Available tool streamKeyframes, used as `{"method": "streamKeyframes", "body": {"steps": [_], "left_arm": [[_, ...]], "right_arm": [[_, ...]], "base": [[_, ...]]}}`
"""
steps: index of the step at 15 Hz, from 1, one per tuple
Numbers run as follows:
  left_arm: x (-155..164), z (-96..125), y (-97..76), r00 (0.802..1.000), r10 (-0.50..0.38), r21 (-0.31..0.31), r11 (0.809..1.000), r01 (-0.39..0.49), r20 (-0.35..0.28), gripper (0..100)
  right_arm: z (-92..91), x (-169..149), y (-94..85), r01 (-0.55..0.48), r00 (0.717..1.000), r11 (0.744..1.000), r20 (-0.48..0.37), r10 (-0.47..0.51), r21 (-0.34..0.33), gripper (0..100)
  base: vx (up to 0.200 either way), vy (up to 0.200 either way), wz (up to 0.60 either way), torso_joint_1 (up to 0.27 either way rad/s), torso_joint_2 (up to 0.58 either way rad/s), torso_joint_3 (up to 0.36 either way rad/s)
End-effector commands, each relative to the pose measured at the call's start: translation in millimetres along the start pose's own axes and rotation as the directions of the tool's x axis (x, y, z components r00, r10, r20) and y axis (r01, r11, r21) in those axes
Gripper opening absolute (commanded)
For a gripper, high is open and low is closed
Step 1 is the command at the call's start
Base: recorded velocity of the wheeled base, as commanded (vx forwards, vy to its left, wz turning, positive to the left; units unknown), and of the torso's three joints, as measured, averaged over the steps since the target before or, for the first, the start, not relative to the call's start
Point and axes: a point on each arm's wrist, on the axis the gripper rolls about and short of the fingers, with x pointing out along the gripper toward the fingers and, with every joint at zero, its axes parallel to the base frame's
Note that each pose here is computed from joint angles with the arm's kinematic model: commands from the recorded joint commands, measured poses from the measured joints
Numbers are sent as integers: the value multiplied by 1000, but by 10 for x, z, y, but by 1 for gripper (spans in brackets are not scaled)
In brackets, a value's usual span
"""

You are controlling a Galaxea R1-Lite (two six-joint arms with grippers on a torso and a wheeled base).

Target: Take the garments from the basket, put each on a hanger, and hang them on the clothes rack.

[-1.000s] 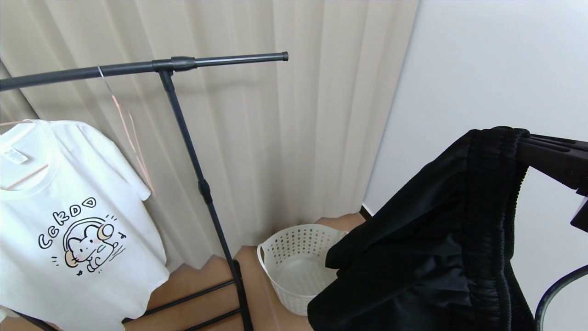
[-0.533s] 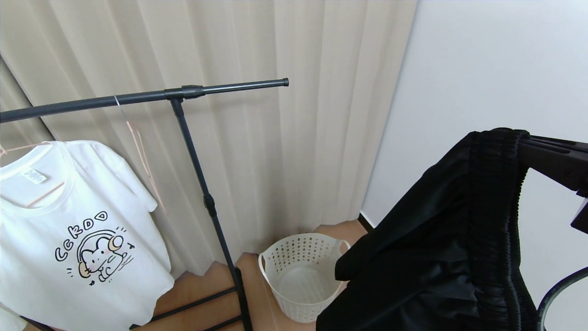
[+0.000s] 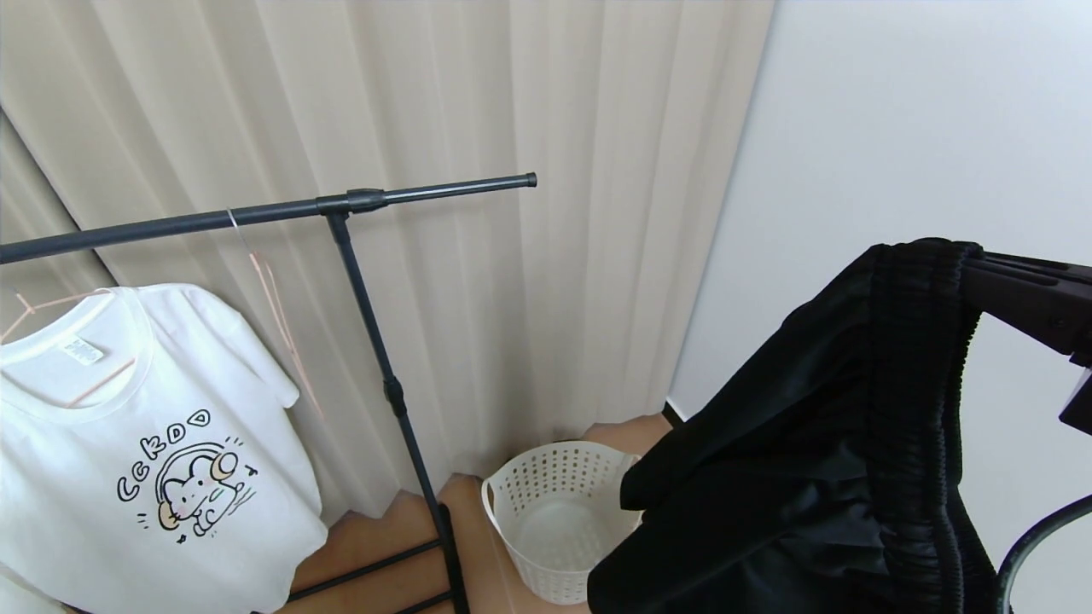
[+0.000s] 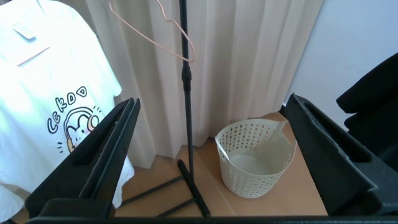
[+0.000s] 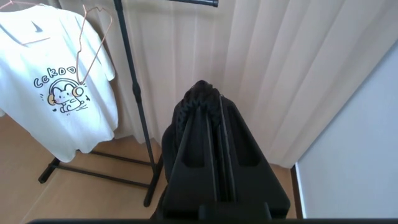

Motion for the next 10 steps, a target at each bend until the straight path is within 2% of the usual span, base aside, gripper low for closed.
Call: {"method": "streamKeyframes", "body": {"steps": [1,6,7,8,10], "left_arm": [[1,1,0,1000,0,0,1000,0,0,100],[1,2,1,1000,3,1,1000,-3,1,100],[1,2,1,1000,3,1,1000,-3,1,100],[1,2,1,1000,3,1,1000,-3,1,100],[1,4,1,1000,3,5,1000,-3,2,100]], "right_arm": [[-6,8,1,0,1000,1000,-3,0,0,0],[-30,15,3,-1,1000,1000,-12,1,-7,0],[-46,12,3,-1,1000,1000,-17,1,-29,0],[-84,19,-2,2,1000,998,-28,-3,-56,0],[-99,35,-10,9,1000,998,-13,-10,-57,0]], "base": [[0,0,0,159,-344,-198],[0,0,0,163,-351,-198],[0,0,0,105,-266,-134],[0,0,0,0,0,0],[0,0,0,0,0,0]]}}
